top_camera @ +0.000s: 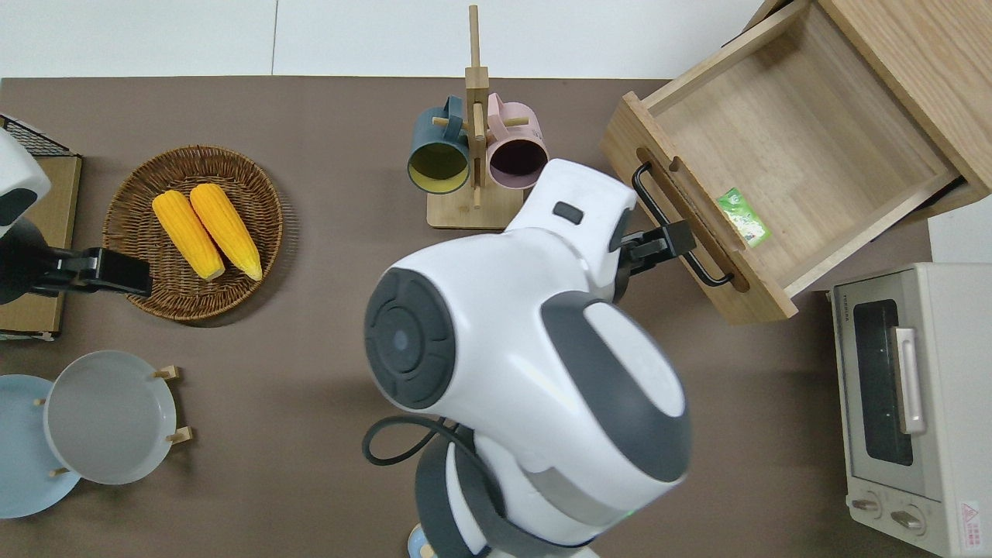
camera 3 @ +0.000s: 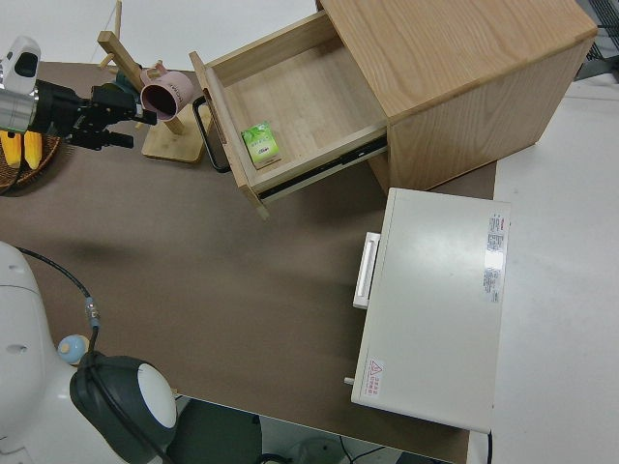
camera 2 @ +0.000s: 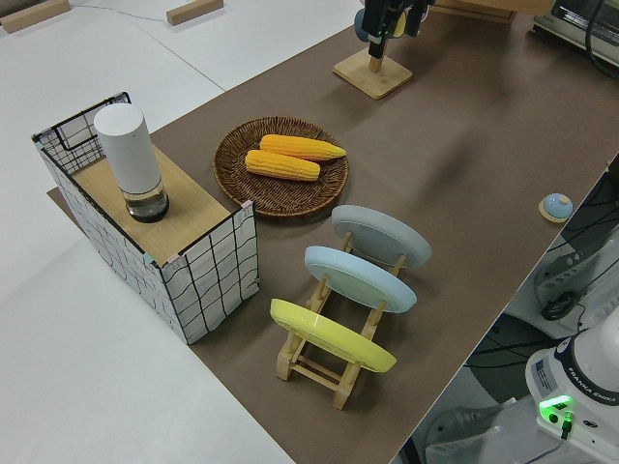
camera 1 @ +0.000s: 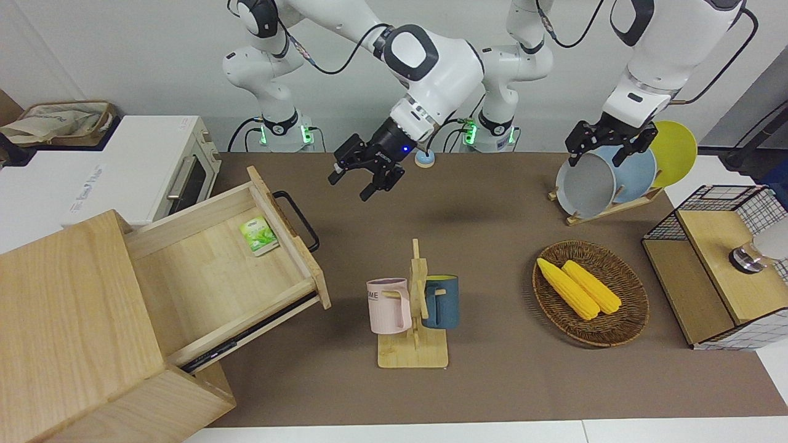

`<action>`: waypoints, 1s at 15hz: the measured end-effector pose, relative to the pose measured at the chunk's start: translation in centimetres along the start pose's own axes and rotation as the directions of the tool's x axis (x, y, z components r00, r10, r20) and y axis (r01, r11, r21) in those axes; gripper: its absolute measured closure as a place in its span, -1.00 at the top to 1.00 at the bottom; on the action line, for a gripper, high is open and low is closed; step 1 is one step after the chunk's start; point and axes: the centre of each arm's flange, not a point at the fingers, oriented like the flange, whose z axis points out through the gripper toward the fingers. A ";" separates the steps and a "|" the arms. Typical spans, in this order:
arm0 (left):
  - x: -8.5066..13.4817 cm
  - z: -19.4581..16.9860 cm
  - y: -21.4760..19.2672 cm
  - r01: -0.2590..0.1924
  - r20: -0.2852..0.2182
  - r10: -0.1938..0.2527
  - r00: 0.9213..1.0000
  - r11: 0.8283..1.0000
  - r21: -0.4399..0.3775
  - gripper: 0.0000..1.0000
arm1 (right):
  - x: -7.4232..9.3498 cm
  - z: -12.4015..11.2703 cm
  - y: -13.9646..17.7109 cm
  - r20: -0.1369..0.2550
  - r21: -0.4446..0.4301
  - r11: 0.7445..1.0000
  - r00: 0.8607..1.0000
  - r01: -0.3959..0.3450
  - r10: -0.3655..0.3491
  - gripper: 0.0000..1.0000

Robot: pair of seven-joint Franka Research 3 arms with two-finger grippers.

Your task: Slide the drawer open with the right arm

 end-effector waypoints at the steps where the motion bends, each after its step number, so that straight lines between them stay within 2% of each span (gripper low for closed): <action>1: 0.0 0.0 0.0 0.000 0.000 0.000 1.000 1.000 0.000 0.99 | -0.4 -0.3 2.8 0.022 0.073 0.997 1.000 -0.020 0.018 0.96; 3: 0.0 0.0 0.0 0.000 0.000 0.000 1.000 1.000 0.000 0.99 | -1.0 -0.3 6.9 0.058 0.188 0.981 0.998 -0.048 0.038 0.96; 5: 0.0 0.0 0.0 0.000 0.000 0.000 1.000 1.000 0.000 0.99 | -1.5 0.8 11.1 0.100 0.308 0.948 0.993 -0.085 0.057 0.96; 6: 0.0 0.0 0.0 0.000 0.000 0.000 1.000 1.000 0.000 0.99 | -1.8 1.9 14.2 0.124 0.377 0.920 0.990 -0.111 0.069 0.96; 8: 0.0 0.0 0.0 0.000 0.000 0.000 1.000 1.000 0.000 0.99 | -2.4 4.3 19.5 0.147 0.473 0.870 0.986 -0.140 0.078 0.96; 10: 0.0 0.0 0.0 0.000 0.000 0.000 1.000 1.000 0.000 0.99 | -3.0 6.9 23.3 0.161 0.527 0.836 0.984 -0.154 0.079 0.96; 12: 0.0 0.0 0.0 0.000 0.000 0.000 1.000 1.000 0.000 0.99 | -3.5 9.3 25.6 0.180 0.565 0.808 0.981 -0.168 0.078 0.96; 13: 0.0 0.0 0.0 0.000 0.000 0.000 1.000 1.000 0.000 0.99 | -3.6 10.3 26.2 0.193 0.570 0.801 0.978 -0.180 0.083 0.96; 15: 0.0 0.0 0.0 0.000 0.000 0.000 1.000 1.000 0.000 0.99 | -3.3 11.3 26.2 0.194 0.572 0.799 0.977 -0.187 0.090 0.96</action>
